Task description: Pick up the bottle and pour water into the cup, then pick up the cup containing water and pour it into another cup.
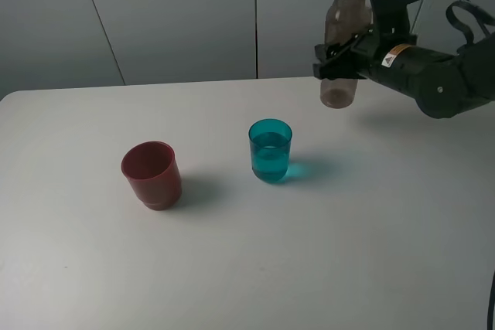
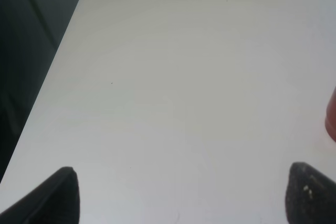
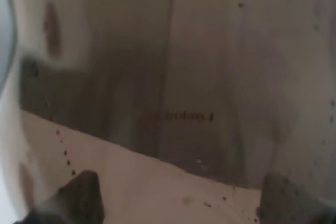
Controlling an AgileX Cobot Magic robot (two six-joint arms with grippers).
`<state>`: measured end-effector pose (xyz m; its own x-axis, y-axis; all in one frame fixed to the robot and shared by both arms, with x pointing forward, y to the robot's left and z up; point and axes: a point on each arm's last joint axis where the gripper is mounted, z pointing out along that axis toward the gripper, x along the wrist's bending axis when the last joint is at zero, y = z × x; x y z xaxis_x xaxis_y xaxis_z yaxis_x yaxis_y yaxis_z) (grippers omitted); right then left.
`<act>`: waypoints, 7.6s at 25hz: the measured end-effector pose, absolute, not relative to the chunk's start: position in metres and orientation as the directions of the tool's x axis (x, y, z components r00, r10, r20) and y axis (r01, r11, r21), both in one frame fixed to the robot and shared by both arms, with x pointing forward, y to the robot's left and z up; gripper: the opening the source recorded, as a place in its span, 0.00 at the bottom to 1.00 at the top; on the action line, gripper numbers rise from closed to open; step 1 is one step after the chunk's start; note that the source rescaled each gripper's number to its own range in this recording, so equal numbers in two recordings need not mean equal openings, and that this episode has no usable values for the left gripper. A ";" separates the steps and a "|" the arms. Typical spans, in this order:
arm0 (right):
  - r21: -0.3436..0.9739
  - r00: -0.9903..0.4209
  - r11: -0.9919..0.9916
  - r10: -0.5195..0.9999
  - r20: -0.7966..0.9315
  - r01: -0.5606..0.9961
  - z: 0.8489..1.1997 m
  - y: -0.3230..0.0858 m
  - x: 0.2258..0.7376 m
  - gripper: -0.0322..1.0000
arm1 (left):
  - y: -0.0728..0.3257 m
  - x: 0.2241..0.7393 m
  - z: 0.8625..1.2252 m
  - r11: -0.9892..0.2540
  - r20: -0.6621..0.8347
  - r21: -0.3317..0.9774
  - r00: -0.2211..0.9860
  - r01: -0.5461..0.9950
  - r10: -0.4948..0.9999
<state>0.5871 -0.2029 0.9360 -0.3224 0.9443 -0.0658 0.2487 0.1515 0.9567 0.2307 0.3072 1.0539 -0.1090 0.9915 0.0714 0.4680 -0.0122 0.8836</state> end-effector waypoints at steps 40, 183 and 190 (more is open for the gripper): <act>0.943 -0.134 0.055 0.991 -0.011 0.328 0.884 -0.277 0.650 0.03 | 0.307 0.231 1.054 -0.005 0.065 0.884 -0.112 0.467 0.992; 0.912 -0.894 0.372 0.448 -0.015 0.171 0.829 -0.129 0.530 1.00 | 0.307 0.231 1.054 -0.012 0.071 0.884 -0.109 0.468 0.991; 0.914 -0.880 0.369 0.474 -0.028 0.169 0.829 -0.129 0.532 1.00 | 0.307 0.231 1.054 -0.012 0.071 0.884 -0.109 0.468 0.991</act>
<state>0.5323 -0.1289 0.8292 -0.8799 0.4742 -0.0285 0.1694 0.3691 0.9138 0.2307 0.3072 1.0539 -0.1090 0.9915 0.0714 0.4680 -0.0122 0.8836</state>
